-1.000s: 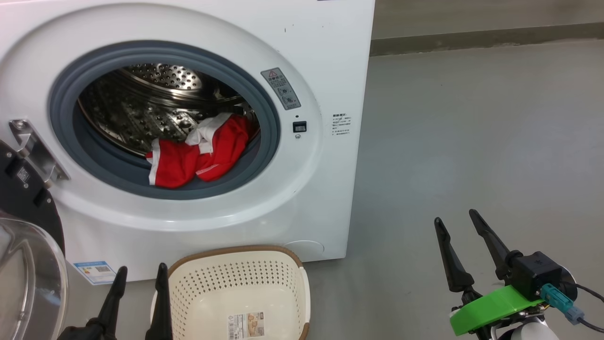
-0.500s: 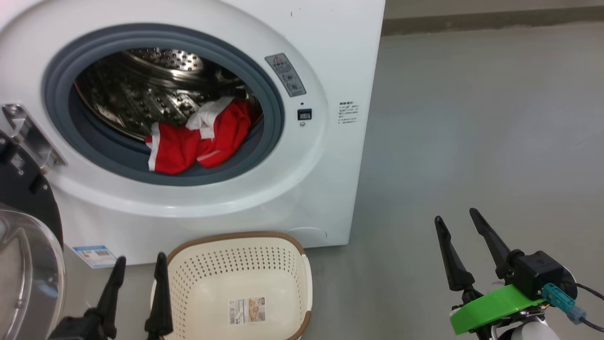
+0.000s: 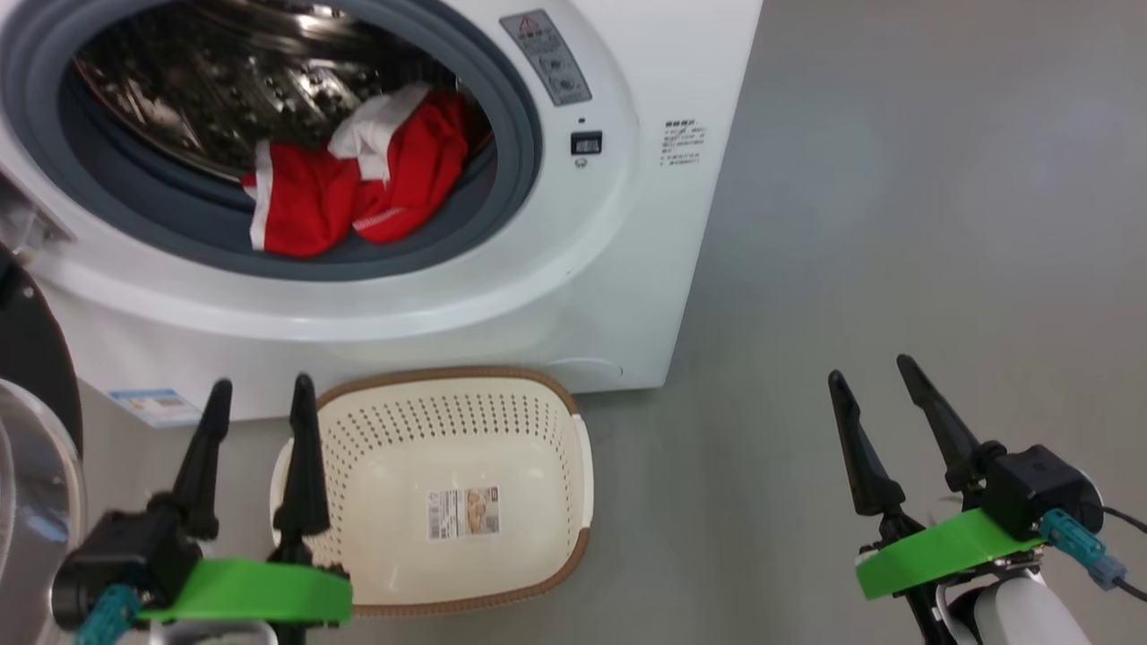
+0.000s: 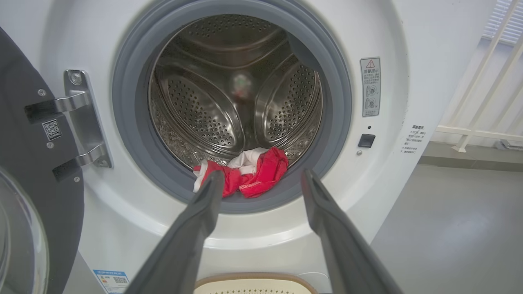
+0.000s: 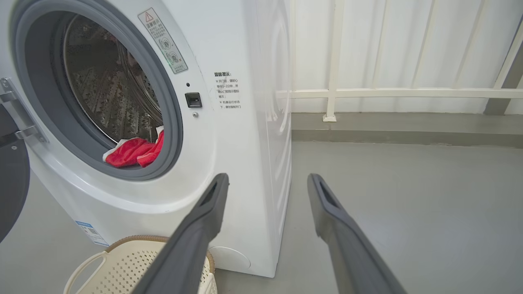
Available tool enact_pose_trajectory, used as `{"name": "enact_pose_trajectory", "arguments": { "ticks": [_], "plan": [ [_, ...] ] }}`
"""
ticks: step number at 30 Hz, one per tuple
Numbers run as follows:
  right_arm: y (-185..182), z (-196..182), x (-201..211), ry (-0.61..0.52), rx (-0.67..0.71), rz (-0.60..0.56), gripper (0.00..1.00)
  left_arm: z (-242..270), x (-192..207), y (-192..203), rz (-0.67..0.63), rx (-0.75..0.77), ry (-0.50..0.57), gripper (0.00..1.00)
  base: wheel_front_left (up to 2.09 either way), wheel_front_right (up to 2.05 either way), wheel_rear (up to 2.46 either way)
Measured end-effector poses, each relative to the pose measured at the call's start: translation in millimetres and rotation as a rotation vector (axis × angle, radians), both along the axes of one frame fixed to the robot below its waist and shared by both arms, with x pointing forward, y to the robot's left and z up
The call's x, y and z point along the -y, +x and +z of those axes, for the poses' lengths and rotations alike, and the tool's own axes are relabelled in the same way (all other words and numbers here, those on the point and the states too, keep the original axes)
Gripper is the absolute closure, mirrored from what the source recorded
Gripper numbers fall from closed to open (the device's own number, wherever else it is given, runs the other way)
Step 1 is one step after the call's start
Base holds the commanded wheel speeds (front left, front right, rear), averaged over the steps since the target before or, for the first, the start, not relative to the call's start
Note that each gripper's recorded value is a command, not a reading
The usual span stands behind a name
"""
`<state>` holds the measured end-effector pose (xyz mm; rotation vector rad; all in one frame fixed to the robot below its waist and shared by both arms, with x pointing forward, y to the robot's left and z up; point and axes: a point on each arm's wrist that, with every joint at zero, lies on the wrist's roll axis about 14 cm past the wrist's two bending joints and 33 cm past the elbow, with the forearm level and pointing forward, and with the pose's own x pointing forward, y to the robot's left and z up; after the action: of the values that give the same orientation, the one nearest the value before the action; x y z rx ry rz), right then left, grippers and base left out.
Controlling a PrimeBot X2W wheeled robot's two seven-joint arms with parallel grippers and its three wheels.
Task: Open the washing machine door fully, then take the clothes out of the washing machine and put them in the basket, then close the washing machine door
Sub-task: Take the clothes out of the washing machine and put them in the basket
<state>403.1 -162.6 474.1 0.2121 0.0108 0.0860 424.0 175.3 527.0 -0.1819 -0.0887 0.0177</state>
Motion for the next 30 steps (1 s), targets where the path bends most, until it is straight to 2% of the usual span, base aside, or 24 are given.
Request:
{"name": "enact_pose_trajectory", "arguments": {
  "ticks": [18, 30],
  "plan": [
    [39.3, -42.0, -10.5, -0.003, -0.078, 0.031, 0.0, -16.1, 2.3, 96.2, -0.031, 0.017, 0.043, 0.0, 0.0, 0.0, 0.0],
    [56.1, -70.2, -9.6, -0.01, -0.128, 0.031, 0.0, -40.2, -1.3, 158.4, -0.048, -0.02, 0.172, 0.0, 0.0, 0.0, 0.0]
  ]
}}
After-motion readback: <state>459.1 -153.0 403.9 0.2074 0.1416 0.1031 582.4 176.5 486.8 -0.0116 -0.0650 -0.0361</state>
